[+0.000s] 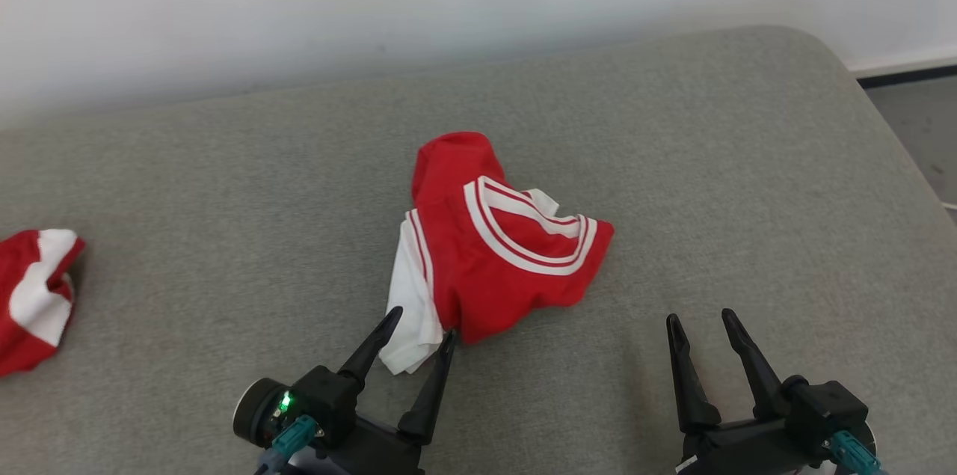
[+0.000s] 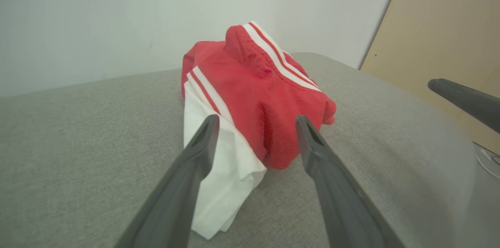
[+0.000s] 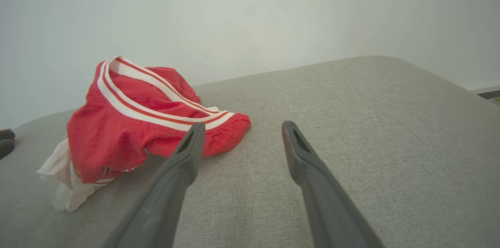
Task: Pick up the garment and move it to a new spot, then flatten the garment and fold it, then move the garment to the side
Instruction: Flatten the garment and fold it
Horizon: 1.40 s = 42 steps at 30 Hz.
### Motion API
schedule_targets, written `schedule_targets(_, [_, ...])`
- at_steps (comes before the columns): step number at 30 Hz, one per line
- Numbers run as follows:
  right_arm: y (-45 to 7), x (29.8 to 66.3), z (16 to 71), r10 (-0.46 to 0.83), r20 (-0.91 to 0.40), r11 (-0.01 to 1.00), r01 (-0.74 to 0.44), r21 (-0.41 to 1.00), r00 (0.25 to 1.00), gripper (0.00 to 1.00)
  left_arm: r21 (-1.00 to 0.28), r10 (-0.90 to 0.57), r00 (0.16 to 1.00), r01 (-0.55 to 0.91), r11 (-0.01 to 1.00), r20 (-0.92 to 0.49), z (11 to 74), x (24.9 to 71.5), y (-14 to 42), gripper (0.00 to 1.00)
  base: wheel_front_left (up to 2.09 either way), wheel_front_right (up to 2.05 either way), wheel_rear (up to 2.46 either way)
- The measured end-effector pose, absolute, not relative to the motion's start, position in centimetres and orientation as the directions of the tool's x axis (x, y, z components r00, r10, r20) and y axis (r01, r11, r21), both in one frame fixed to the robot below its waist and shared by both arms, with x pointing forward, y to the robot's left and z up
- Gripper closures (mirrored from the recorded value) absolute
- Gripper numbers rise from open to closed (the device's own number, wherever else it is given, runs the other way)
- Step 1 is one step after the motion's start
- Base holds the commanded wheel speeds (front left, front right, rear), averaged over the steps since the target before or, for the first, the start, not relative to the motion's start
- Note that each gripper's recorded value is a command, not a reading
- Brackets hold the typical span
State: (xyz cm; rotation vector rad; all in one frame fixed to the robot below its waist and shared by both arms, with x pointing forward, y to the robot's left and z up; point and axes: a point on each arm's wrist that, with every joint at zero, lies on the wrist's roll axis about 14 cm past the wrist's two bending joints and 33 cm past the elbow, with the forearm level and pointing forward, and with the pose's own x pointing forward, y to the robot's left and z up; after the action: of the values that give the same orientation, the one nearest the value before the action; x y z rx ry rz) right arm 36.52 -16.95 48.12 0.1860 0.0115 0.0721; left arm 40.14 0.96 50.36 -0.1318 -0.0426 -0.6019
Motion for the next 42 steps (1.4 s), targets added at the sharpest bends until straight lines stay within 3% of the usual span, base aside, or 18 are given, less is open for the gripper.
schedule_targets(10, [-19.6, 36.1, 47.2, -0.01, -0.029, 0.983, 0.015, 0.182, 1.0, 0.0, -0.149, -0.596, 0.797, 0.581, 0.8, -0.093, 44.4, 41.1, -0.3, 0.0, 0.0, 0.0, 0.0])
schedule_targets(11, [-19.8, 36.0, 47.1, -0.016, -0.032, 0.983, 0.022, 0.181, 0.999, 0.0, -0.155, -0.594, 0.798, 0.578, 0.802, -0.099, 44.1, 41.3, -0.4, 0.54, 0.0, 0.0, 0.0])
schedule_targets(12, [-19.9, 35.9, 47.0, -0.021, -0.035, 0.983, 0.027, 0.18, 0.999, 0.0, -0.159, -0.593, 0.798, 0.575, 0.803, -0.105, 43.9, 41.5, -0.4, 1.0, 0.0, 0.0, 0.0])
schedule_targets(21, [-19.6, 36.0, 47.1, -0.012, -0.03, 0.983, 0.017, 0.183, 0.999, 0.0, -0.135, -0.52, 0.854, 0.512, 0.848, -0.027, 46.8, 43.8, 2.1, 1.0, 0.0, 0.0, 0.0])
schedule_targets(28, [-17.7, 36.0, 47.5, 0.046, -0.013, 0.98, -0.042, 0.195, 0.999, 0.0, 0.009, -0.358, 0.918, 0.361, 0.932, 0.171, 54.8, 46.9, 10.1, 1.0, 0.0, 0.0, 0.0])
schedule_targets(36, [-16.0, 35.8, 48.1, 0.095, 0.01, 0.973, -0.095, 0.21, 0.995, 0.0, 0.174, -0.237, 0.899, 0.184, 0.967, 0.369, 64.3, 46.8, 18.0, 1.0, 0.0, 0.0, 0.0])
schedule_targets(42, [-15.2, 35.9, 48.5, 0.118, 0.023, 0.969, -0.121, 0.217, 0.993, 0.0, 0.22, -0.178, 0.88, 0.086, 0.972, 0.441, 68.5, 45.5, 21.5, 1.0, 0.0, 0.0, 0.0])
